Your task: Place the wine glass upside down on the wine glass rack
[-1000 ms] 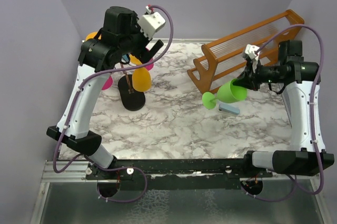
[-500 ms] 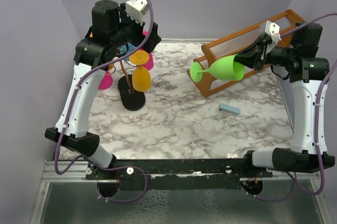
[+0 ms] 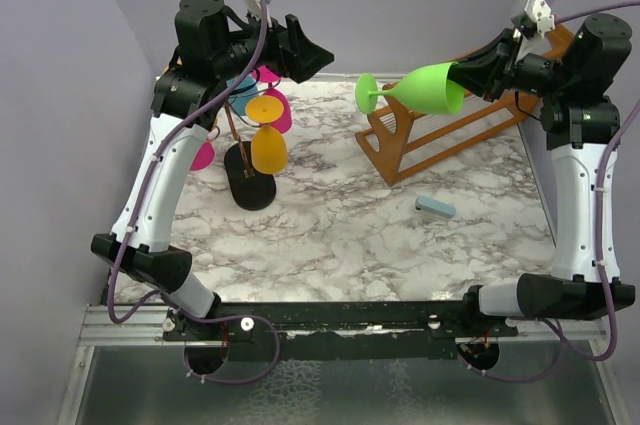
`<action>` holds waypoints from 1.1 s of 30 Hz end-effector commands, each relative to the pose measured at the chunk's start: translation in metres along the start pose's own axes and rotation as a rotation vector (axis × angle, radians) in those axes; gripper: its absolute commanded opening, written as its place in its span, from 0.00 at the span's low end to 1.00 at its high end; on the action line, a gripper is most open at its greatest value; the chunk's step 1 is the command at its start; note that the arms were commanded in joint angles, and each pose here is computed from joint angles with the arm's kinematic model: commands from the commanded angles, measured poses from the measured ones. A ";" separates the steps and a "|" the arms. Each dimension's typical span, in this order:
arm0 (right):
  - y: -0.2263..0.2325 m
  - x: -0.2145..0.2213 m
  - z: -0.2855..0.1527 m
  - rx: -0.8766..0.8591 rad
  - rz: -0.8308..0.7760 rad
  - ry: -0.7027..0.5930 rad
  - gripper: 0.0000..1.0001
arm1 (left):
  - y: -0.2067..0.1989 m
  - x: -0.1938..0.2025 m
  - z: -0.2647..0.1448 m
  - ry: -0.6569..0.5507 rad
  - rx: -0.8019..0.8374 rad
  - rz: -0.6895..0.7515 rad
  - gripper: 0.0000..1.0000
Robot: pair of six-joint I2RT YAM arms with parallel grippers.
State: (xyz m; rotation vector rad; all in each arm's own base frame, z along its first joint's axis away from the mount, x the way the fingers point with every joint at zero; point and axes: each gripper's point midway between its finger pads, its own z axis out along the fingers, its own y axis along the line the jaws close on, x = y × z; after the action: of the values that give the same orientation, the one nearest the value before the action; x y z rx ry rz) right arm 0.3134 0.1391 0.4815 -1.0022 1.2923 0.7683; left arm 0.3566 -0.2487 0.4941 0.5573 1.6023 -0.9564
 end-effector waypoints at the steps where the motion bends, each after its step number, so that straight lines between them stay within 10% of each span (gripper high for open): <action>1: -0.004 -0.020 0.005 0.036 0.002 -0.040 0.01 | -0.017 0.002 0.010 -0.009 0.103 -0.086 0.80; 33: -0.013 -0.011 0.032 0.125 0.021 -0.017 0.01 | -0.032 0.068 0.040 0.127 0.192 -0.288 0.49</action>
State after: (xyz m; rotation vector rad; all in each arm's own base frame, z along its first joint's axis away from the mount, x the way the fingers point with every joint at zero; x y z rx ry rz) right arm 0.3319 0.1638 0.4900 -0.9007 1.3206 0.7368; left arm 0.3393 -0.3001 0.4393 0.5136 1.7556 -1.2809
